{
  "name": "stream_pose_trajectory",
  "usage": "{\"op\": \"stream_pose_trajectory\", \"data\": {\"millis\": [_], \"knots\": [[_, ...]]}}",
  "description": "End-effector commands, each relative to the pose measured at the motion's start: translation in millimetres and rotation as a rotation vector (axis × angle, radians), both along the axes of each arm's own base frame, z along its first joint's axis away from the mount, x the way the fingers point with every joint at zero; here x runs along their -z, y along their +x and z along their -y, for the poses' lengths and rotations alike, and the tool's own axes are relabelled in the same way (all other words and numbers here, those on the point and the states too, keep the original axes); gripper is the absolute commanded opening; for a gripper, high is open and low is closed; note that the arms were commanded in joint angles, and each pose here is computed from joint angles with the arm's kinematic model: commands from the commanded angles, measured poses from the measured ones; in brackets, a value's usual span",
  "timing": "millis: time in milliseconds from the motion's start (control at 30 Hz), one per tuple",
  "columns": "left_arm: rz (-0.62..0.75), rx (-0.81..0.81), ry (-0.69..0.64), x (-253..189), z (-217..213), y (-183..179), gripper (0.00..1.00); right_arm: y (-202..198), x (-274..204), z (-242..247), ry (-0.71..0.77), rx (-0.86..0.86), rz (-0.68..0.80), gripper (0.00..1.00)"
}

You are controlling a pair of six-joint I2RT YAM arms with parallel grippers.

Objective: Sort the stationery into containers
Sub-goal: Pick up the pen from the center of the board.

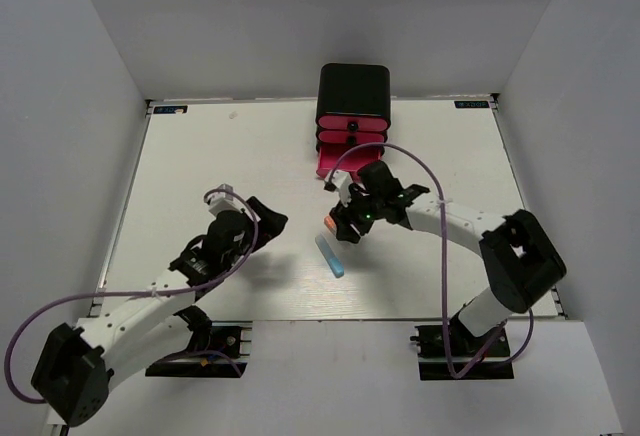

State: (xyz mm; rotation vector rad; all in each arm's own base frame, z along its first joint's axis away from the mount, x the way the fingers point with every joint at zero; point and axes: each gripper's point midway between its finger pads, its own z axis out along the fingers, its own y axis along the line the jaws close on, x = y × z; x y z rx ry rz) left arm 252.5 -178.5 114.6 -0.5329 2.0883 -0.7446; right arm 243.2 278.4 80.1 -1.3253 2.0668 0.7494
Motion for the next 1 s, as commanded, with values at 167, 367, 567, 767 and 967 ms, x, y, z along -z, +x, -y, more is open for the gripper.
{"op": "stream_pose_trajectory", "data": {"millis": [167, 367, 567, 767, 967], "knots": [[-0.050, -0.063, -0.004, 8, -22, -24, 0.94, 48, 11, -23, -0.145, 0.276, 0.111, 0.62], [-0.078, -0.053, 0.011, 16, -21, -27, 0.94, 47, 39, -16, -0.240, 0.316, 0.089, 0.60], [-0.118, 0.006, 0.048, 21, -9, -23, 0.94, 35, 55, -11, -0.271, 0.296, 0.055, 0.51], [-0.094, 0.081, 0.080, 15, 3, -17, 0.92, 24, 49, -20, -0.212, 0.227, 0.005, 0.33], [-0.027, 0.243, 0.073, 4, 27, -18, 0.84, 44, 5, -34, -0.117, 0.139, 0.103, 0.04]]}}
